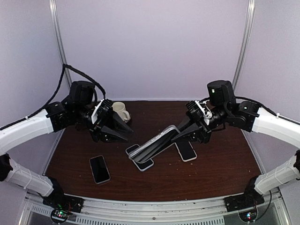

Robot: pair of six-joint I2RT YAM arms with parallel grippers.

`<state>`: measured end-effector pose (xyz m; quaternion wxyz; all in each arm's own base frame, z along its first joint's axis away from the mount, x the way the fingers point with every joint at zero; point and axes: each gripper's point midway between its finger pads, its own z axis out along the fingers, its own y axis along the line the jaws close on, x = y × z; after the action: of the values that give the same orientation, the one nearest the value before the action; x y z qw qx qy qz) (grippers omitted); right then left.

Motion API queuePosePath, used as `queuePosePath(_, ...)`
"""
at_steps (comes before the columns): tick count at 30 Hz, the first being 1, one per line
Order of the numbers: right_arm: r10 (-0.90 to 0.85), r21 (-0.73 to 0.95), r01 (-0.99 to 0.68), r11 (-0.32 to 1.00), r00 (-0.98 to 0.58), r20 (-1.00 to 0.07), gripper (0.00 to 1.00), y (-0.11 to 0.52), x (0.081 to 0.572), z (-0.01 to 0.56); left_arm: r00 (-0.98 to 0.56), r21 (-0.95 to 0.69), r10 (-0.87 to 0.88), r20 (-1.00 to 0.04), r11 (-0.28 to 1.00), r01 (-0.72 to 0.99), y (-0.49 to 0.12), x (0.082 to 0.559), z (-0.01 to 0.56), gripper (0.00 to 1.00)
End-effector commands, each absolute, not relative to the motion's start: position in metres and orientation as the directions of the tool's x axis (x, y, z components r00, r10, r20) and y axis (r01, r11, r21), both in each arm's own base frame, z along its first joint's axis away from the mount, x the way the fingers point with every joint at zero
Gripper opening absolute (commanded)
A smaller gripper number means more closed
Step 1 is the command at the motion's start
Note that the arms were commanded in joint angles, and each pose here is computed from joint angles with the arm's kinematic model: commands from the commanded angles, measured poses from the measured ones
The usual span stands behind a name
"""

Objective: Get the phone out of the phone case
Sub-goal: Pass from the right arm to the left

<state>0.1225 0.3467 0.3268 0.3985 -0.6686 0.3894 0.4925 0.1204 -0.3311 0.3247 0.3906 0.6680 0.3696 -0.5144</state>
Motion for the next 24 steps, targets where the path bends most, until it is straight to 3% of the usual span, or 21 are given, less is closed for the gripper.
queuePosePath(1,-0.079,-0.241,-0.917,-0.317,0.278,-0.957,0.0,0.336,0.122,0.35,0.263,0.229,0.057,-0.963,-0.34,0.912,-0.327,0.128,0.338,0.37)
queuePosePath(3,-0.081,-0.26,-0.921,-0.288,0.294,-0.952,0.0,0.334,0.125,0.351,0.273,0.242,0.053,-0.96,-0.329,0.913,-0.324,0.126,0.338,0.46)
queuePosePath(8,0.002,-0.29,-0.946,-0.148,0.293,-0.956,0.0,0.33,0.138,0.375,0.313,0.299,0.01,-0.95,-0.262,0.917,-0.32,0.127,0.345,0.54)
queuePosePath(15,0.193,-0.249,-0.969,-0.003,0.243,-0.951,0.0,0.319,0.142,0.413,0.322,0.328,-0.068,-0.944,-0.112,0.938,-0.321,0.143,0.363,0.55)
queuePosePath(24,0.343,-0.188,-0.982,0.027,0.186,-0.921,0.0,0.315,0.13,0.437,0.243,0.264,-0.162,-0.957,-0.127,0.956,-0.323,0.142,0.379,0.53)
